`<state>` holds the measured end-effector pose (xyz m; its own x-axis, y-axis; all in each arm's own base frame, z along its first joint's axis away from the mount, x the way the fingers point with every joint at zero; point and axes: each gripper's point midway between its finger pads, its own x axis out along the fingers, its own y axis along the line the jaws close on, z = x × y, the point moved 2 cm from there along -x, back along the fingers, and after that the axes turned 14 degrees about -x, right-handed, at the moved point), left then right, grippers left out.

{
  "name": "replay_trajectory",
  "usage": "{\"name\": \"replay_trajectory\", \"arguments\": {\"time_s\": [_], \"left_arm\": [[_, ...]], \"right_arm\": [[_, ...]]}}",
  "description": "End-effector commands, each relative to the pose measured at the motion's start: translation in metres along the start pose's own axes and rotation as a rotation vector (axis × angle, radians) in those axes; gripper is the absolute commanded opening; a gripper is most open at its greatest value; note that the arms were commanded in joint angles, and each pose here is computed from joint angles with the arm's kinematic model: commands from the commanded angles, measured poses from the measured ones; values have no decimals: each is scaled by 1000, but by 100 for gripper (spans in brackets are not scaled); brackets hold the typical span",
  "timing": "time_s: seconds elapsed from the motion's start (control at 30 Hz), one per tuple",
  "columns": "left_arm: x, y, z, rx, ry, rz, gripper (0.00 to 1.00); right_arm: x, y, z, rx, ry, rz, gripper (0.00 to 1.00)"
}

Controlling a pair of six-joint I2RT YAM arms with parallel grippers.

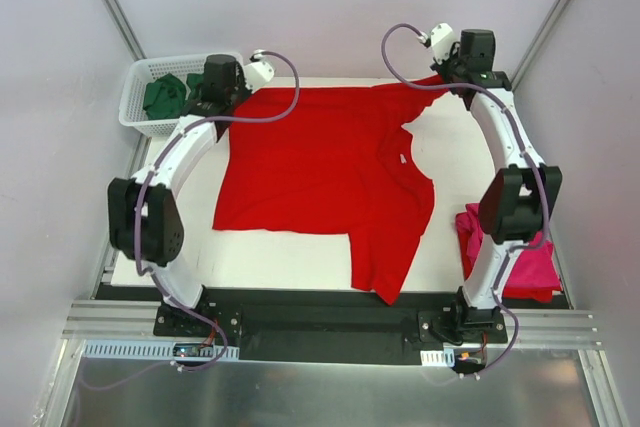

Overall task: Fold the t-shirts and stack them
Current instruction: Flatten out the tshirt

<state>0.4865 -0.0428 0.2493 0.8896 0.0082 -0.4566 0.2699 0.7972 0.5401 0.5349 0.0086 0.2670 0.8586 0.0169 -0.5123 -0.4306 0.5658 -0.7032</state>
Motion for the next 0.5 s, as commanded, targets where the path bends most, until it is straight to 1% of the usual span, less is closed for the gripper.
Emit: {"name": "replay_trajectory", "arguments": {"time_s": [0.0,0.03,0.07,0.1,0.13,0.17,0.2,0.23,0.27,0.3,0.33,0.37,0.47], "left_arm": [[22,31,19,-40,-8,117,0],[27,33,21,-38,-6,131,0],[28,40,30,-44,-24,153,0],[39,37,27,-39,-10,151,0],[42,41,31,-43,-17,168,0],[42,49,38,-53,-24,203,0],[48,49,38,-52,-21,211,0],[48,53,41,-60,-29,231,0],[47,59,43,-67,-37,266,0],[46,66,50,-77,-66,302,0],[44,70,52,-80,-78,324,0],[43,75,55,-84,-111,361,0],[33,86,54,-53,-132,474,0]], "right_arm": [[13,-41,21,-19,-11,-156,1],[28,-37,21,-33,-2,-154,1],[31,-44,28,-38,-16,-177,1],[36,-48,29,-42,-12,-201,1],[49,-47,33,-50,-21,-220,1],[52,-50,36,-75,-27,-244,1],[55,-54,39,-84,-35,-272,1],[57,-61,51,-95,-75,-319,1],[62,-62,54,-116,-82,-343,1],[62,-67,58,-118,-87,-378,1],[60,-75,71,-122,-129,-424,1],[63,-76,75,-131,-144,-443,1],[58,-93,96,-146,-225,-579,1]]}}
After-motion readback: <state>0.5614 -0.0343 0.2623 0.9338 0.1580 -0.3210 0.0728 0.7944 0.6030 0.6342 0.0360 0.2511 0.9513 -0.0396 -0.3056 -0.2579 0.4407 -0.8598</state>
